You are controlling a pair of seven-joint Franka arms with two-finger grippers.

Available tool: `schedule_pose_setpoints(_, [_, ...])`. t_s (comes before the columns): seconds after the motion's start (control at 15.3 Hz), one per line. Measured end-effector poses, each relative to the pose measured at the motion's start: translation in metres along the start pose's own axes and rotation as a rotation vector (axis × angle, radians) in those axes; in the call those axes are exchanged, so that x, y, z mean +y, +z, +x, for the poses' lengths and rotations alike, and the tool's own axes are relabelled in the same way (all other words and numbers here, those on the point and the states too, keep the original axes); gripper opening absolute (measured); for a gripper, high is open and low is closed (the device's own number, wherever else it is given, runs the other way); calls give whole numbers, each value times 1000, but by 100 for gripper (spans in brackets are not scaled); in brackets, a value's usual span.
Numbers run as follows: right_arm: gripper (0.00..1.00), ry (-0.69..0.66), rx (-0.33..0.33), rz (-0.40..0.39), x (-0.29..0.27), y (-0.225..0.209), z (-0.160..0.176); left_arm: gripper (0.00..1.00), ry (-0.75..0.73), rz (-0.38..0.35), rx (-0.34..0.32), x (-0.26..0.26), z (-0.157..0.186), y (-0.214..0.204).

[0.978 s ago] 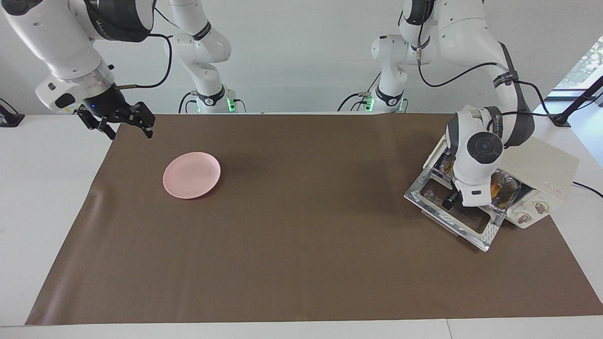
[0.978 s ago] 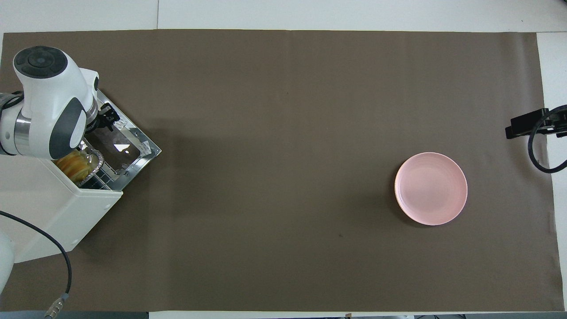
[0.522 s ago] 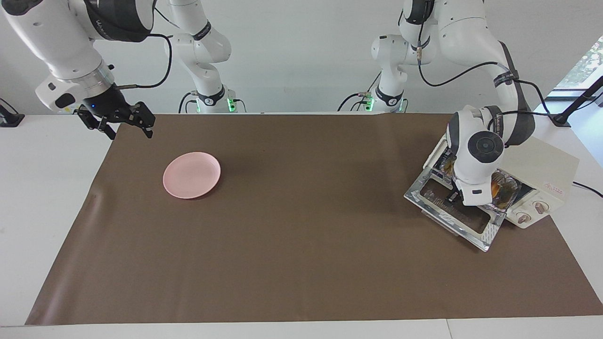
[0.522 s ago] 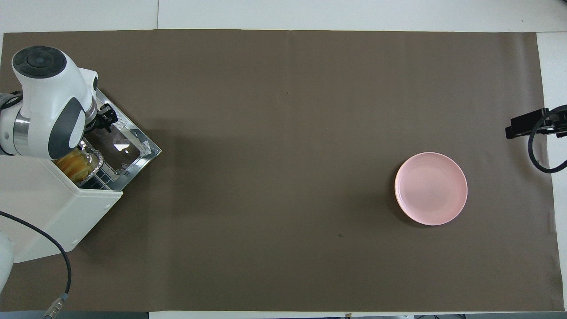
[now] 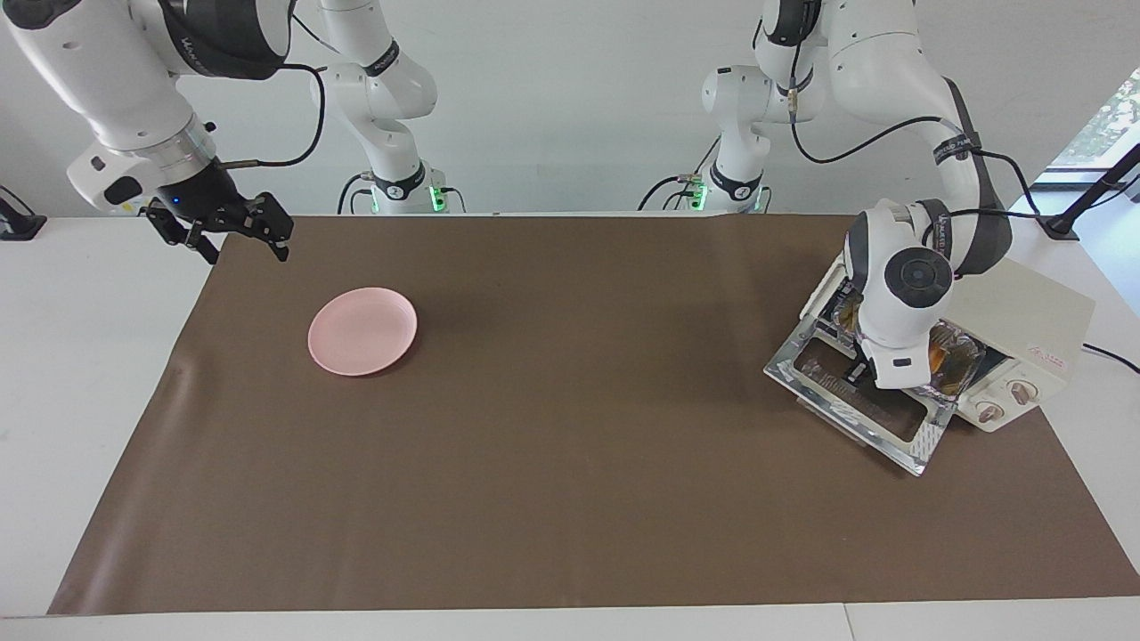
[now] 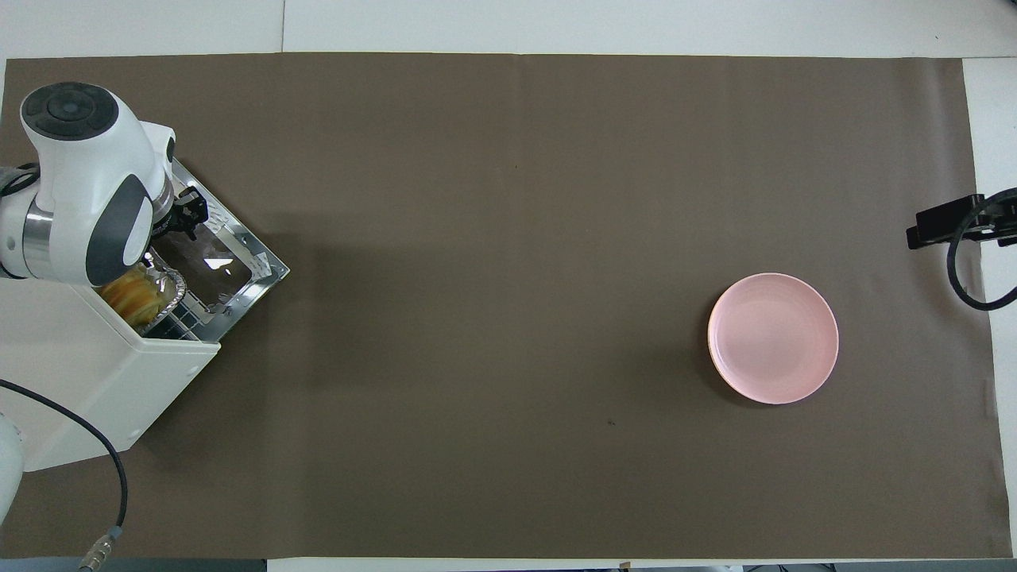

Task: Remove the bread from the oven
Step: 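Lower the left gripper into the oven and grasp the foil tray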

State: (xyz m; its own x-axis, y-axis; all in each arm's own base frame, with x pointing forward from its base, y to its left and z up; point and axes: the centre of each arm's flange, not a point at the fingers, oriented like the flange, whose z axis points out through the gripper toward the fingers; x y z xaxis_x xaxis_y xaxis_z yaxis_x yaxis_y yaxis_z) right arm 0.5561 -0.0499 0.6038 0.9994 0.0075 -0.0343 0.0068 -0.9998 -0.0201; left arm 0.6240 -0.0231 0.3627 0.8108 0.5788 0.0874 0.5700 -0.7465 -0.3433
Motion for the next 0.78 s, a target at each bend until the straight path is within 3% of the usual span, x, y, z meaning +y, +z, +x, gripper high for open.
schedule_pose_setpoints(0.2, [100,0,0,0,0,0,0,68,1,1,-2,-6,4,2])
schedule_pose_setpoints(0.26, [100,0,0,0,0,0,0,58,1,1,-3,-7,5,2])
schedule_pose_setpoints(0.39, [100,0,0,0,0,0,0,54,4,1,-3,-7,5,2])
schedule_pose_setpoints(0.52, [100,0,0,0,0,0,0,37,7,0,-3,-6,4,1])
schedule_pose_setpoints(0.59, [100,0,0,0,0,0,0,15,9,0,-3,-5,4,1])
schedule_pose_setpoints(0.65, [100,0,0,0,0,0,0,7,9,0,-2,-5,4,1])
schedule_pose_setpoints(0.78, [100,0,0,0,0,0,0,2,10,-5,1,-7,4,-2])
